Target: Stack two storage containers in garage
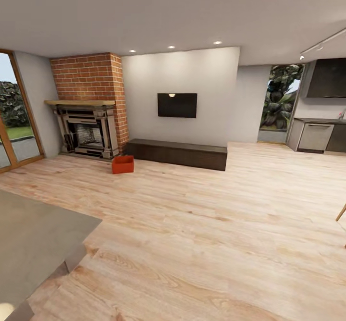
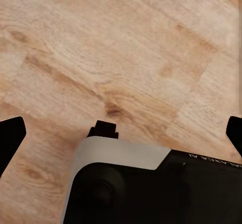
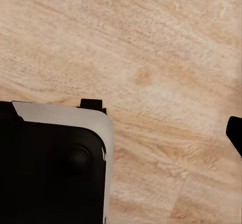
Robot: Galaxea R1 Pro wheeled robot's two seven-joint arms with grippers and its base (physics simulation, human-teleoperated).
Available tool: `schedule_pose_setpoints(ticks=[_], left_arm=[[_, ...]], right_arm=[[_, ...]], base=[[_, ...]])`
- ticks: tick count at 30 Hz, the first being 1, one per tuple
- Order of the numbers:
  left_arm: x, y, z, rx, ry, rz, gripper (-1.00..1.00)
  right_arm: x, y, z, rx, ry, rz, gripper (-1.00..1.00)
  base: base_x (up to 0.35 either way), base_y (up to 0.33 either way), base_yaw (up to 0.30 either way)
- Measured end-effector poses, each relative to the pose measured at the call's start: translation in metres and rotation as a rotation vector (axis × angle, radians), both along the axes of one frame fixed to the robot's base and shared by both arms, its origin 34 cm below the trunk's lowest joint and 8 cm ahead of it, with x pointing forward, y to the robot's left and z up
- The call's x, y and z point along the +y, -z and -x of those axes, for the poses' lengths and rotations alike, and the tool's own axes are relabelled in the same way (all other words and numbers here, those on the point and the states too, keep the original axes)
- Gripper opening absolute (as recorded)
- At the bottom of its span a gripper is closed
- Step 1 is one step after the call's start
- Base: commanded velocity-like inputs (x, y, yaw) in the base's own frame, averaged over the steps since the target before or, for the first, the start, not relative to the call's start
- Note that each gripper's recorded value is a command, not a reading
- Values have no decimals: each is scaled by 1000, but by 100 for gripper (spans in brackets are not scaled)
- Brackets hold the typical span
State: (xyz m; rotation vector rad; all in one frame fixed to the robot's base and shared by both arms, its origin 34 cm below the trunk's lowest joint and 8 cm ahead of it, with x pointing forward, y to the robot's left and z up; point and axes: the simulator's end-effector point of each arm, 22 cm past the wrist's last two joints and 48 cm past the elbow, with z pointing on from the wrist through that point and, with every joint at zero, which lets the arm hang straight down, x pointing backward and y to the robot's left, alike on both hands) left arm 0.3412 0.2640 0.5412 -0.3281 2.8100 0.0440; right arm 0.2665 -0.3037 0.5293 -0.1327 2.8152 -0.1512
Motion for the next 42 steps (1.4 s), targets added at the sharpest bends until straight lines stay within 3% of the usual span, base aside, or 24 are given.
schedule_pose_setpoints(ticks=[42], left_arm=[[0,0,0,0,0,0,100]], right_arm=[[0,0,0,1,0,2,100]], base=[[322,0,-18]])
